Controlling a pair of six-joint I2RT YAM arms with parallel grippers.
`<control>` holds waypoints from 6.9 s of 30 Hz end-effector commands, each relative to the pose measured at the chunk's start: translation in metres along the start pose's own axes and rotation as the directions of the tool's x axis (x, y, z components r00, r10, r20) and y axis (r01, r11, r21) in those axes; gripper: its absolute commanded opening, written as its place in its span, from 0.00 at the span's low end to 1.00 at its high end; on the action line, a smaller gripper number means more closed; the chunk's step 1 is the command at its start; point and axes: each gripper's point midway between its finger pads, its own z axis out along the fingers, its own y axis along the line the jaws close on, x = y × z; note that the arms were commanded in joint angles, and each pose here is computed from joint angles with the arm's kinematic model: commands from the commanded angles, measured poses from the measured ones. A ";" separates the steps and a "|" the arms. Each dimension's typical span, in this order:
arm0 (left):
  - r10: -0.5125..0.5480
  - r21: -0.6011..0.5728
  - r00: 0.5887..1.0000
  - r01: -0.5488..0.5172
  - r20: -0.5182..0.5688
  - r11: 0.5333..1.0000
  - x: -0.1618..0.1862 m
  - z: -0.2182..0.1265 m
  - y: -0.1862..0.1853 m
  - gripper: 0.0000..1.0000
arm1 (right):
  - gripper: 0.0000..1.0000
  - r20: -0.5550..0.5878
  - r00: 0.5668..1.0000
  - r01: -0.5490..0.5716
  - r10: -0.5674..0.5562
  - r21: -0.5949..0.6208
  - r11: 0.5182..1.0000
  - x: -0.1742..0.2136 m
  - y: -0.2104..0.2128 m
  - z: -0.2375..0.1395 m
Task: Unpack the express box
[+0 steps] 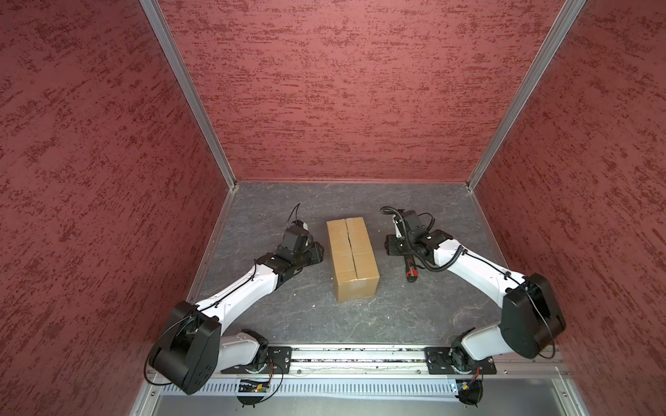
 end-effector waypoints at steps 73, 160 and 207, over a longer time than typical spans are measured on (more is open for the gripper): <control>0.346 0.334 0.936 -0.307 -0.062 0.891 -0.052 -0.036 -0.201 0.90 | 0.09 -0.019 1.000 -0.005 0.005 -0.002 1.000 0.011 -0.023 -0.080; 0.060 0.732 0.985 0.078 -0.161 0.676 -0.027 0.014 -0.307 0.14 | 0.31 0.233 0.972 0.092 -0.040 -0.216 0.972 -0.059 0.055 -0.114; 0.010 0.009 0.998 -0.010 -0.056 1.000 0.017 -0.065 -0.025 0.45 | 0.06 -0.281 0.933 0.248 -0.225 0.049 0.968 0.182 0.066 -0.168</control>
